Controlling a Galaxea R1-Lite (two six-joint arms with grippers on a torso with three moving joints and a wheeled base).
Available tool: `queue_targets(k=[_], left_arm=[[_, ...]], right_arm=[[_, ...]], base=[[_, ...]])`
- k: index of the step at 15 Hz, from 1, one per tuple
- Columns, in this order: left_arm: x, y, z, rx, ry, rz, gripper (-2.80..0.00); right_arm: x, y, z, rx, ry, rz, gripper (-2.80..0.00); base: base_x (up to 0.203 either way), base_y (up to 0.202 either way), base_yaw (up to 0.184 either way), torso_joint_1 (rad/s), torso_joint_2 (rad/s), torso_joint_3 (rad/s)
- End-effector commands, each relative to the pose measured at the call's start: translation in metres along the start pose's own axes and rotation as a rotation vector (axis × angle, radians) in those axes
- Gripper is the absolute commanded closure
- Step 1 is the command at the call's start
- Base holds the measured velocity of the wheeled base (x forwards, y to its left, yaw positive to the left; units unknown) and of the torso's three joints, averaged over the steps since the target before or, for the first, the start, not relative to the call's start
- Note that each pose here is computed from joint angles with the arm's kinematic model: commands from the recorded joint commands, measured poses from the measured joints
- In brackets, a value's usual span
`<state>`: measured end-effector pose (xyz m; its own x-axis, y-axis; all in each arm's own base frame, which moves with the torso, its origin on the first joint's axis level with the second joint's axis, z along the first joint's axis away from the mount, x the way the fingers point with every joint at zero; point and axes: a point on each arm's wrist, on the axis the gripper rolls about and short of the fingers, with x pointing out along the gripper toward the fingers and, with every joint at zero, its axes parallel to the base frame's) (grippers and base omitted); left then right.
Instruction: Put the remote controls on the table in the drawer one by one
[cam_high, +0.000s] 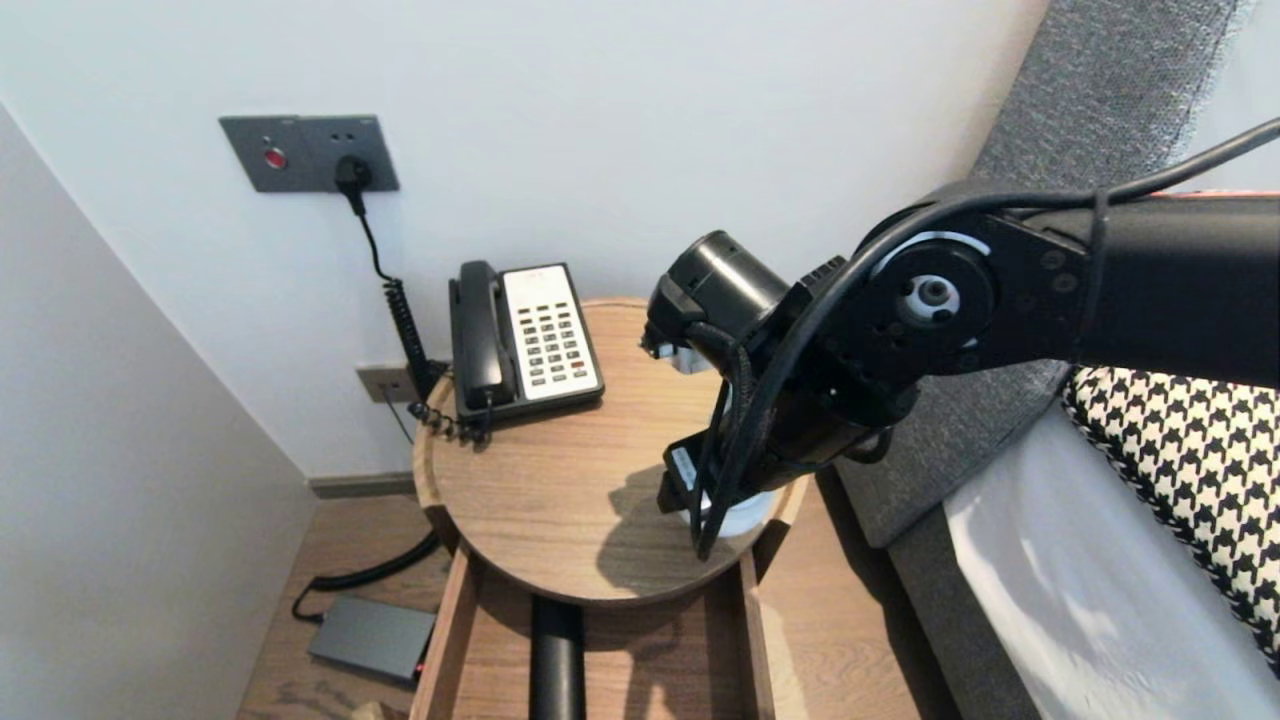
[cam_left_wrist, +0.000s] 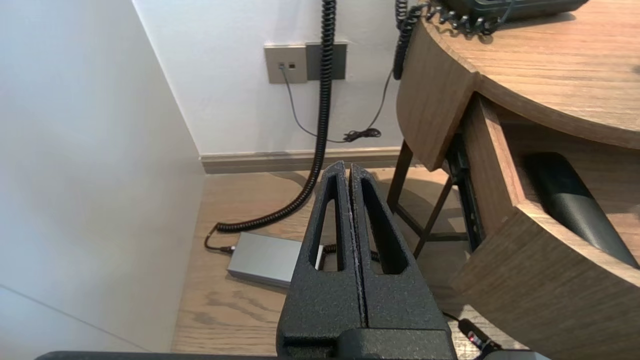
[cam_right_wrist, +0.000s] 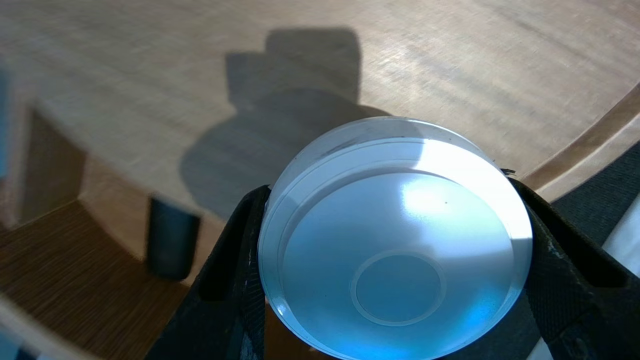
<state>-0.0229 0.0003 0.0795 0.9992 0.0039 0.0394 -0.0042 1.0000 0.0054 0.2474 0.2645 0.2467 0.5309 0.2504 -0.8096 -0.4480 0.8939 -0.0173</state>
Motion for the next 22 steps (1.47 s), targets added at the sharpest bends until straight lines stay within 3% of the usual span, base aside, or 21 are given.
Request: queue_targets(k=[1, 9, 22], left_arm=[[0.001, 0.000, -0.003, 0.000, 0.007, 0.001, 0.00], [0.001, 0.000, -0.003, 0.000, 0.007, 0.001, 0.00], [0.001, 0.000, -0.003, 0.000, 0.007, 0.001, 0.00]], right_arm=[[-0.022, 0.012, -0.011, -0.019, -0.005, 0.034, 0.00], [-0.022, 0.081, -0.069, -0.151, 0.143, 0.105, 0.00], [0.040, 0.094, -0.110, -0.138, 0.195, 0.081, 0.00]], base=[[0.000, 0.000, 0.000, 0.000, 0.00, 0.000], [0.000, 0.000, 0.000, 0.000, 0.00, 0.000], [0.000, 0.000, 0.000, 0.000, 0.00, 0.000]])
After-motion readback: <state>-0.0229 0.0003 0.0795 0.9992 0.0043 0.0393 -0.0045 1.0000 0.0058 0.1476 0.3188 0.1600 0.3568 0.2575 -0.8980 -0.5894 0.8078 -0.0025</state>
